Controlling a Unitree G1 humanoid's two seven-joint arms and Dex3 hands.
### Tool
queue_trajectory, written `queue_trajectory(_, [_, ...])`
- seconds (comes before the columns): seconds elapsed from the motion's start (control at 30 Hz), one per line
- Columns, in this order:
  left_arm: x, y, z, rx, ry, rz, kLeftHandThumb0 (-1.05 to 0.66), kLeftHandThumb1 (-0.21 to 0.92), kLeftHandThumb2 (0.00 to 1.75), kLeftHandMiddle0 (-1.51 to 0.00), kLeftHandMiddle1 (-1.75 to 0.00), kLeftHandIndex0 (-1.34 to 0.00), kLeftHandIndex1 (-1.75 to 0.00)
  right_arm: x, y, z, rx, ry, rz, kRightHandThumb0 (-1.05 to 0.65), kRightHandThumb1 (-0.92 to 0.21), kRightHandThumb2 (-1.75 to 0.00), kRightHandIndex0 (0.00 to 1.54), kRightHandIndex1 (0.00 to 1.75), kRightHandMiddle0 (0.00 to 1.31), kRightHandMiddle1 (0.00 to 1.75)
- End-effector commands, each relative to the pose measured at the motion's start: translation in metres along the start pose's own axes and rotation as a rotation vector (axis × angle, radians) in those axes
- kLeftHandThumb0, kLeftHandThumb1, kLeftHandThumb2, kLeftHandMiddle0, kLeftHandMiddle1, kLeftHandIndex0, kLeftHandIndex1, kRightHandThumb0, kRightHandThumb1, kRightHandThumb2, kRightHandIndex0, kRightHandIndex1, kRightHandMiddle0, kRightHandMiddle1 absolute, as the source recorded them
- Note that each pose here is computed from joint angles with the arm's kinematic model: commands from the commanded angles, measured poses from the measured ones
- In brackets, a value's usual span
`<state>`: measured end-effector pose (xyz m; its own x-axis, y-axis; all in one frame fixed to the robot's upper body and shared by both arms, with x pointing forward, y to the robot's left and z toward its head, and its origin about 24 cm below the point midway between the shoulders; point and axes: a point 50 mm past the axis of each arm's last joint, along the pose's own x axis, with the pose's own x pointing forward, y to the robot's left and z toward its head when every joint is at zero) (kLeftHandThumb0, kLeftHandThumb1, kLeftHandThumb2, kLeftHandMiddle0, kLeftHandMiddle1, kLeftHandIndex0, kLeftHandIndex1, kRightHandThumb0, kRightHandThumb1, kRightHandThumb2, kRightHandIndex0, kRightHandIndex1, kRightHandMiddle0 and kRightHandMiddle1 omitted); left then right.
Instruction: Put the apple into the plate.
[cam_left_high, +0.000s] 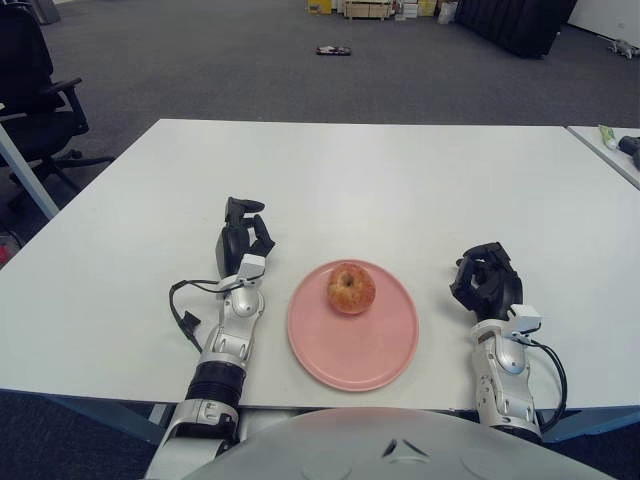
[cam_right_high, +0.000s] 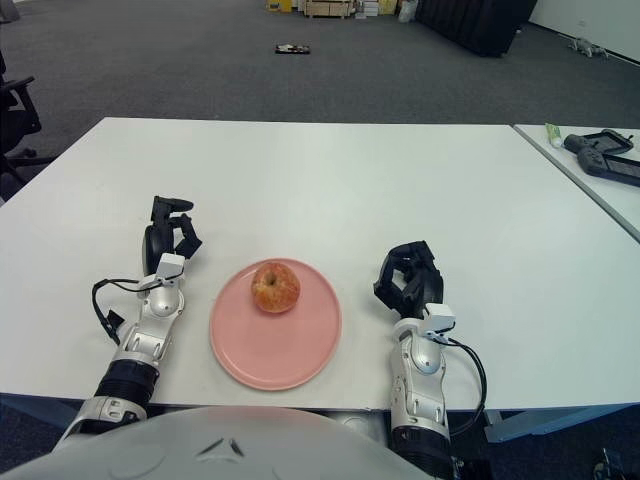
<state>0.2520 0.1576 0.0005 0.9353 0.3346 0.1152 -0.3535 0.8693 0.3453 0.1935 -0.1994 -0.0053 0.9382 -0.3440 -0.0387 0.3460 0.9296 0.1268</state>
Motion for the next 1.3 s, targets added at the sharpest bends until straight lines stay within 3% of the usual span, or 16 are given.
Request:
queue_trajectory(0.0, [0.004, -0.003, 0.004, -0.027, -0.006, -0.017, -0.35, 0.92, 0.56, -0.6, -1.21, -0.2, -1.75, 0.006, 0.004, 0.005, -0.002, -0.027, 0.004, -0.43, -0.46, -1.15, 1.14, 1.75, 0.5, 1.75])
queue_trajectory(0.47, [-0.007, -0.011, 0.003, -0.131, 0.016, -0.114, -0.34, 0.92, 0.53, -0.62, -1.23, -0.2, -1.75, 0.013, 0.014, 0.014, 0.0, -0.033, 0.0, -0.44, -0.44, -1.17, 1.14, 1.75, 0.51, 1.75])
queue_trajectory(1.27, [-0.011, -0.007, 0.009, -0.174, 0.04, -0.097, -0.35, 0.92, 0.53, -0.67, -1.21, -0.2, -1.75, 0.015, 0.023, 0.022, -0.022, -0.03, 0.046, -0.44, -0.42, -1.19, 1.15, 1.75, 0.53, 1.75])
